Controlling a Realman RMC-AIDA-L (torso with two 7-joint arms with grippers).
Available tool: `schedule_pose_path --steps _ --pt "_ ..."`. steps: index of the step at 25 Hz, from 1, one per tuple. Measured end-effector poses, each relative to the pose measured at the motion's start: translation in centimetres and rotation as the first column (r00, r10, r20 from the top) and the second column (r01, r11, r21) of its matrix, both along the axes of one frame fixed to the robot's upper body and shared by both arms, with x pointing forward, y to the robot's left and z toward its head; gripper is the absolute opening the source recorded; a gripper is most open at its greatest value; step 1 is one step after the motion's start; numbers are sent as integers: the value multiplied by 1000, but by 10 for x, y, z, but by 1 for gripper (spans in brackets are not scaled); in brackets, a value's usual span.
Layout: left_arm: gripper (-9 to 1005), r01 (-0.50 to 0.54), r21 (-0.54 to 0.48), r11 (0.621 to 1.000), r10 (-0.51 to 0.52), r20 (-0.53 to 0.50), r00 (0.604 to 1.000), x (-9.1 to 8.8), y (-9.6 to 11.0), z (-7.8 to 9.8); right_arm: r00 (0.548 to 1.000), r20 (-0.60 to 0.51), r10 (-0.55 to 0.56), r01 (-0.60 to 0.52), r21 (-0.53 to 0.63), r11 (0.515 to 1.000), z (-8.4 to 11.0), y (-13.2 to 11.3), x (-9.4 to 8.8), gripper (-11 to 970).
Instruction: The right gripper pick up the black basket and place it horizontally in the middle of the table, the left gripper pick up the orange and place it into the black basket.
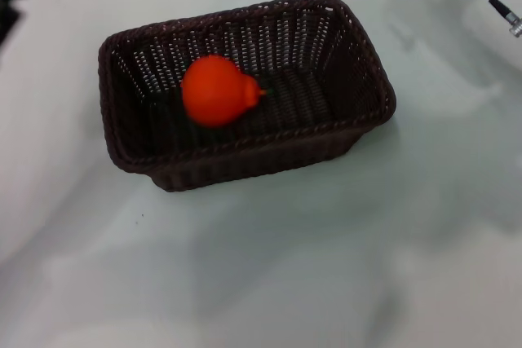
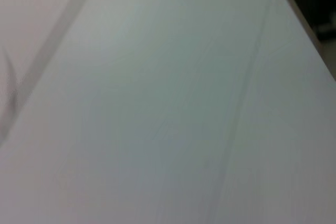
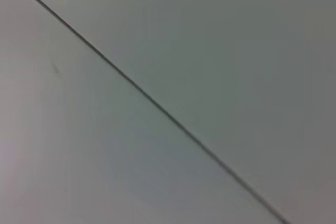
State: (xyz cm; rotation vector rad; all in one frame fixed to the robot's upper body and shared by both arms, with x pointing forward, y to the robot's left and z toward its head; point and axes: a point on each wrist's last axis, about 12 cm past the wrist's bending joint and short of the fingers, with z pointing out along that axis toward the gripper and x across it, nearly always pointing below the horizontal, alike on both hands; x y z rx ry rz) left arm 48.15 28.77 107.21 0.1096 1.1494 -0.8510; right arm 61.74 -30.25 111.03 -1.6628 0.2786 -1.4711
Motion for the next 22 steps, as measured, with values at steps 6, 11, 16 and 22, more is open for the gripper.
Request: schedule_pose_path --steps 6,11,16,22 --pt "878 -273 -51 961 277 103 955 -47 36 -6 985 114 -131 141 -85 986 -1 -15 -5 766" --pt "901 -424 -76 903 430 109 896 -80 56 -12 954 169 -247 264 -85 961 -4 -32 -14 766" --pt "902 -467 -98 879 476 97 874 -95 59 -16 937 193 -291 312 -92 946 -4 -39 -17 766" --pt "902 -468 -107 877 477 89 874 -97 58 -18 937 197 -288 310 -92 946 -3 -37 -16 766"
